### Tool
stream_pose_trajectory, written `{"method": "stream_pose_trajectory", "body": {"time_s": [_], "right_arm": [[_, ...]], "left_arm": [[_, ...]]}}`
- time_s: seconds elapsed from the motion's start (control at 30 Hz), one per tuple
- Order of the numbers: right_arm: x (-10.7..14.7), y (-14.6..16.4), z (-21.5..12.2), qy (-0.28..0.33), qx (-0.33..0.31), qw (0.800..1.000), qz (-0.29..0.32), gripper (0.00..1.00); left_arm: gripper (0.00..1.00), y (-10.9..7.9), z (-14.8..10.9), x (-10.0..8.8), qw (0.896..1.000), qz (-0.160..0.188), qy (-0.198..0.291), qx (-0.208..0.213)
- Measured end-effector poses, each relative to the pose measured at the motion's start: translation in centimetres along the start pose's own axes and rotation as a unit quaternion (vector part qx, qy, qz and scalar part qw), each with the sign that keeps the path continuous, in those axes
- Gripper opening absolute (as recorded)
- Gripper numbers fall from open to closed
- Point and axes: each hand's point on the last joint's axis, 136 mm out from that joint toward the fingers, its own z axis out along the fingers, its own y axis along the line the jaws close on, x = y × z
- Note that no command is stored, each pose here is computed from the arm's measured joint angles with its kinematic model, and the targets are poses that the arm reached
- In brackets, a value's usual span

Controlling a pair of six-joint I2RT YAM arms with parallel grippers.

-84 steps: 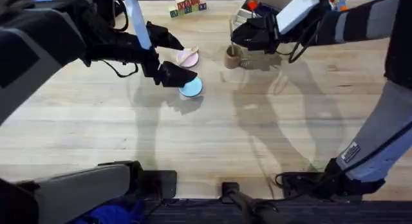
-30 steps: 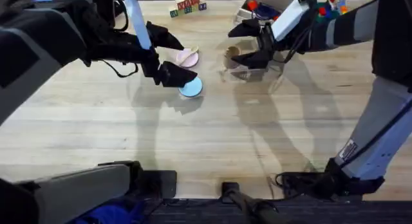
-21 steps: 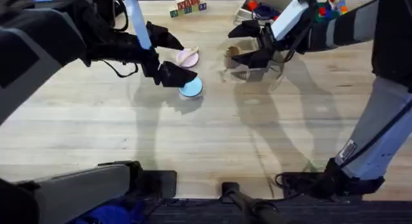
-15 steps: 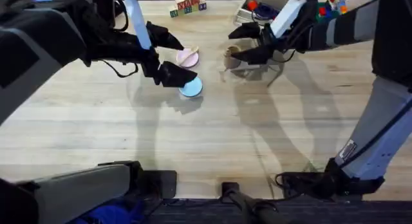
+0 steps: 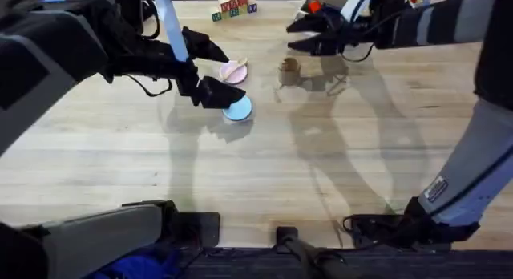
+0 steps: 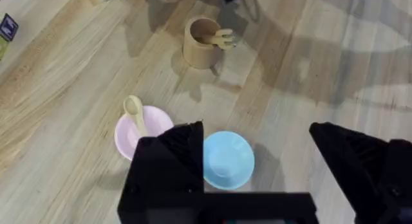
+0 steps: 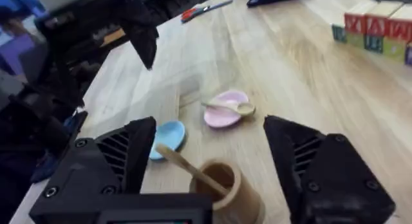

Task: Pick up a utensil and set it on the pink plate, then put the other utensil in the container.

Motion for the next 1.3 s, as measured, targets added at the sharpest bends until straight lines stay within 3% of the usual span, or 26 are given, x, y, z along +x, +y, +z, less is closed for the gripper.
{"method": "stream_pose_trajectory", "body": {"time_s": [0.27,0.6,0.87,1.07,1.3], "right_arm": [[-5.0,2.6,-0.5,-0.009,0.010,0.999,-0.036,0.996],[-8.2,4.5,-1.1,-0.014,0.029,0.998,-0.046,0.996],[-7.3,4.3,-2.4,0.025,0.132,0.991,0.028,0.996],[-4.5,5.5,-5.0,0.114,0.239,0.961,0.077,0.995],[-5.4,8.7,-8.6,0.176,0.346,0.920,0.053,0.996]], "left_arm": [[0.995,0.0,0.0,0.0,1.000,0.000,0.000,0.000],[0.995,0.0,0.0,0.0,1.000,0.000,0.000,0.000],[0.995,0.0,0.0,0.0,1.000,0.000,0.000,0.000],[0.995,0.0,0.0,0.0,1.000,0.000,0.000,0.000],[0.995,0.0,0.0,0.0,1.000,0.000,0.000,0.000]]}}
